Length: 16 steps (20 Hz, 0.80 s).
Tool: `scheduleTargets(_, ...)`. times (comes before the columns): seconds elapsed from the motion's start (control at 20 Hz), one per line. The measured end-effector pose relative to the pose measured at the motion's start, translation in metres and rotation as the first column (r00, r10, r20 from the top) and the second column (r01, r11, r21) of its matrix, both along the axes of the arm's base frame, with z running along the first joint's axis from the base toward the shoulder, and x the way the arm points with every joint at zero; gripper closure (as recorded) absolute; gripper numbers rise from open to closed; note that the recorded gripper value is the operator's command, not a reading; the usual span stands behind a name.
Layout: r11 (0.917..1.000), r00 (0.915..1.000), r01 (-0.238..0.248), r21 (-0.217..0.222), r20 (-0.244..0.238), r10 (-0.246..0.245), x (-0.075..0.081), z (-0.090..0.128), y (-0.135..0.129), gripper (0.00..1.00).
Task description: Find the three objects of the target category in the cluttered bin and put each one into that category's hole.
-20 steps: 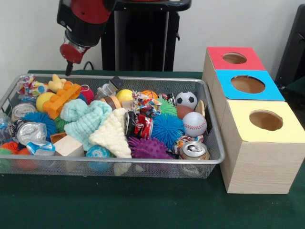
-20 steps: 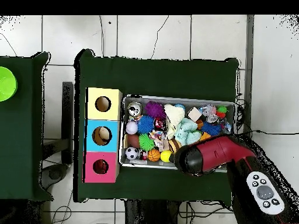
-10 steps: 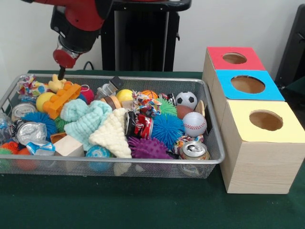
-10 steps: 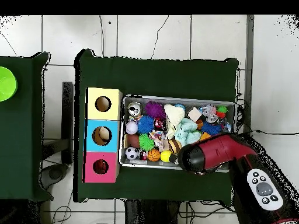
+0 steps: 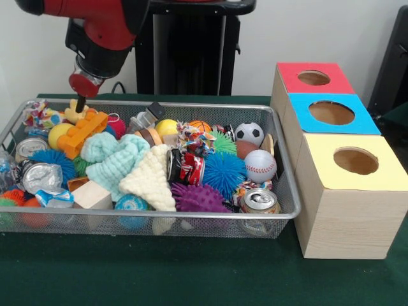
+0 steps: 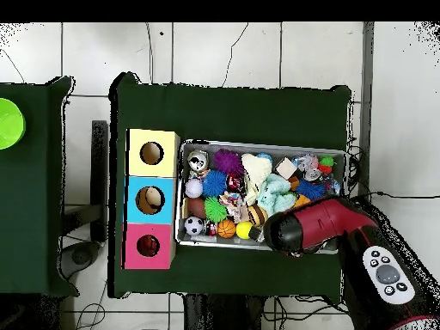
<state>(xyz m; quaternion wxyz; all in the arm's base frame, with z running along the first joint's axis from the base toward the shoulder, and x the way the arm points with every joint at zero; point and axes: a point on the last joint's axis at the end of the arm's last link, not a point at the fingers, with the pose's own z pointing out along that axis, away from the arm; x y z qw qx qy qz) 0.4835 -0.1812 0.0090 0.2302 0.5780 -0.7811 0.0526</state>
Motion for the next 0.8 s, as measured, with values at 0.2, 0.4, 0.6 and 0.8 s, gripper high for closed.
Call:
scheduleTargets(0.2,0.9998,1.0,0.0,0.018,0.009,-0.001,-0.001,-0.007,0.001,0.0)
scheduleTargets(0.4,0.9995,0.9997,0.002,0.032,0.023,-0.003,-0.001,-0.012,0.001,0.0)
scheduleTargets(0.6,0.9995,0.9997,0.002,0.032,0.023,-0.003,-0.001,-0.012,0.001,0.0)
scheduleTargets(0.8,0.9995,0.9997,0.003,0.032,0.023,-0.003,-0.001,-0.012,0.001,0.0)
